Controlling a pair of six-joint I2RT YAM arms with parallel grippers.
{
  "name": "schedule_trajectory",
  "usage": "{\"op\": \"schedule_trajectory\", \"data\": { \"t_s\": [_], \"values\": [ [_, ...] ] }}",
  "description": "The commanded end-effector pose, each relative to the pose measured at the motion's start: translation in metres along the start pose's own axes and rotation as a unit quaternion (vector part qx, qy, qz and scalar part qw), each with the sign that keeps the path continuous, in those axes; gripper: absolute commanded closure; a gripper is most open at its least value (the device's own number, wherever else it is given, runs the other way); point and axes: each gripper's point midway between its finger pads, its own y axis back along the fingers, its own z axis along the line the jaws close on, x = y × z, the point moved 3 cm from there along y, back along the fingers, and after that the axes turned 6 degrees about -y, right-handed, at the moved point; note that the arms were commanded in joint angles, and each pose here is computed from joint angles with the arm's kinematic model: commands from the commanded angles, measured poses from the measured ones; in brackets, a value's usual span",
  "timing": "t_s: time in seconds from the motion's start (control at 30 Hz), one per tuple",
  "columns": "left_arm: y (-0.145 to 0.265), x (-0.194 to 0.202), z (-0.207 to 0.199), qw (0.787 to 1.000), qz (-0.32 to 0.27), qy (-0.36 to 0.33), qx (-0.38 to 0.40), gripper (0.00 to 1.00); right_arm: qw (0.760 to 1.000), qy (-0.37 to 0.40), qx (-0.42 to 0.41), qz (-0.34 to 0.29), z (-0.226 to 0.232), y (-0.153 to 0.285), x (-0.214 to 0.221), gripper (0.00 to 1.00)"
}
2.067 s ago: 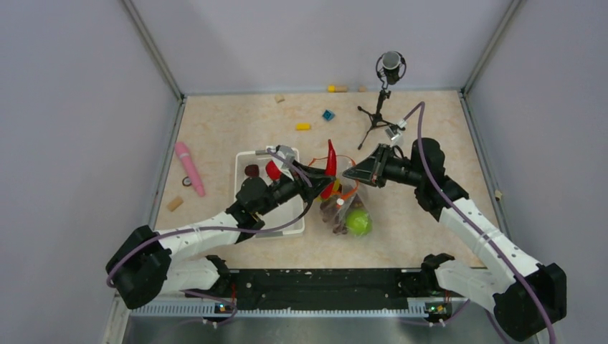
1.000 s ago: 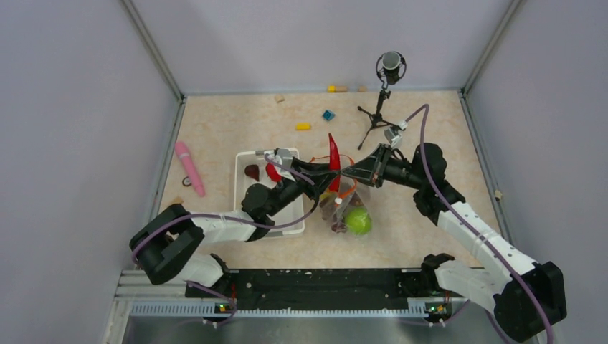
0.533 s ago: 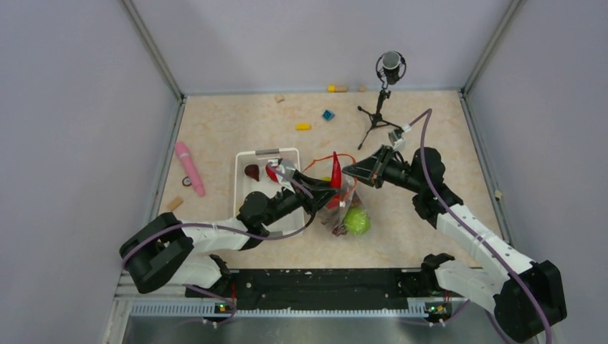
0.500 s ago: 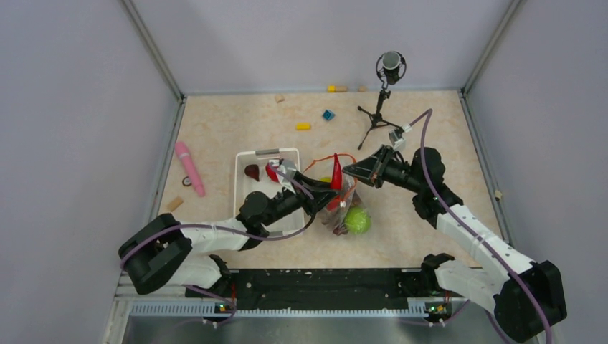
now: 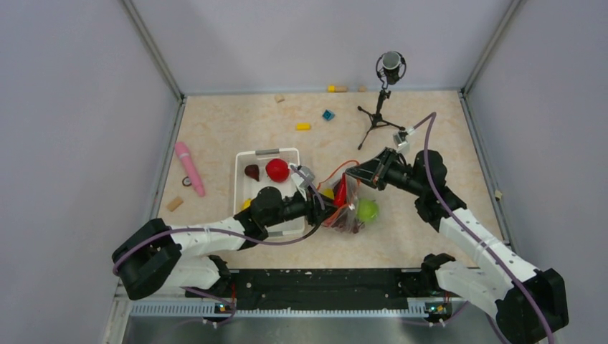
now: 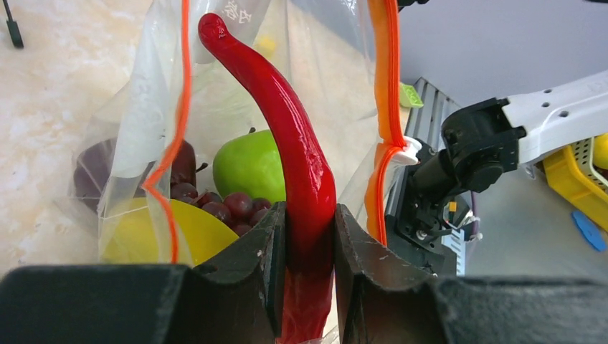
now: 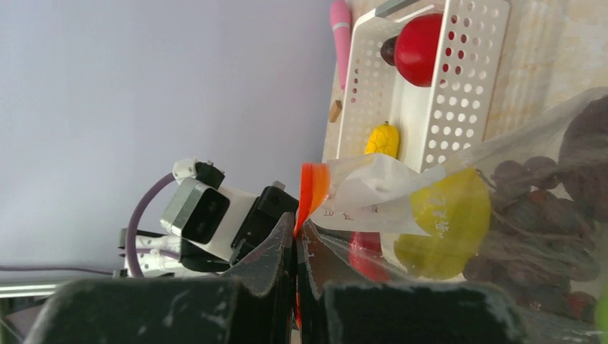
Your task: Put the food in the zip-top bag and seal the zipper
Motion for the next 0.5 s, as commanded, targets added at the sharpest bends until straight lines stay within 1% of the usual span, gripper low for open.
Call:
{"op": "schedule_trajectory", "data": {
  "t_s": [0.0,0.13,0.17,0.2,0.23,0.27,0.3,0.37,0.47],
  "values": [
    [-0.006,-0.005,-0.003,0.999,0.034,-0.002,-0.003,1.0,0.998,0.058,-0.017,-0.027,0.028,0.005,-0.013,1.0],
    [-0.013,0.0,0.0,0.996,0.091,0.007,-0.018,1.0,0.996,0.085,0.017,-0.019,0.023,0.007,-0.013,1.0],
    [-0.014,0.0,0.001,0.995,0.098,0.009,-0.021,0.95,0.995,0.092,0.02,-0.02,0.024,0.008,-0.014,1.0],
    [-0.014,-0.001,0.001,0.994,0.104,0.011,-0.027,0.83,0.995,0.095,0.031,-0.017,0.022,0.009,-0.014,1.0],
    [-0.014,-0.004,0.002,0.994,0.103,0.013,-0.035,0.61,0.994,0.105,0.038,-0.016,0.022,0.01,-0.014,1.0],
    [-0.013,-0.006,0.003,0.994,0.102,0.015,-0.041,0.43,0.993,0.11,0.047,-0.015,0.021,0.011,-0.014,1.0],
    [-0.011,-0.01,0.002,0.994,0.098,0.016,-0.045,0.32,0.992,0.114,0.055,-0.012,0.019,0.011,-0.014,1.0],
    [-0.007,-0.018,0.0,0.995,0.089,0.018,-0.051,0.18,0.99,0.124,0.069,-0.007,0.016,0.012,-0.014,0.99],
    [0.004,-0.033,-0.002,0.994,0.072,0.023,-0.074,0.11,0.985,0.138,0.103,0.005,0.005,0.014,-0.014,0.98]
  ]
}}
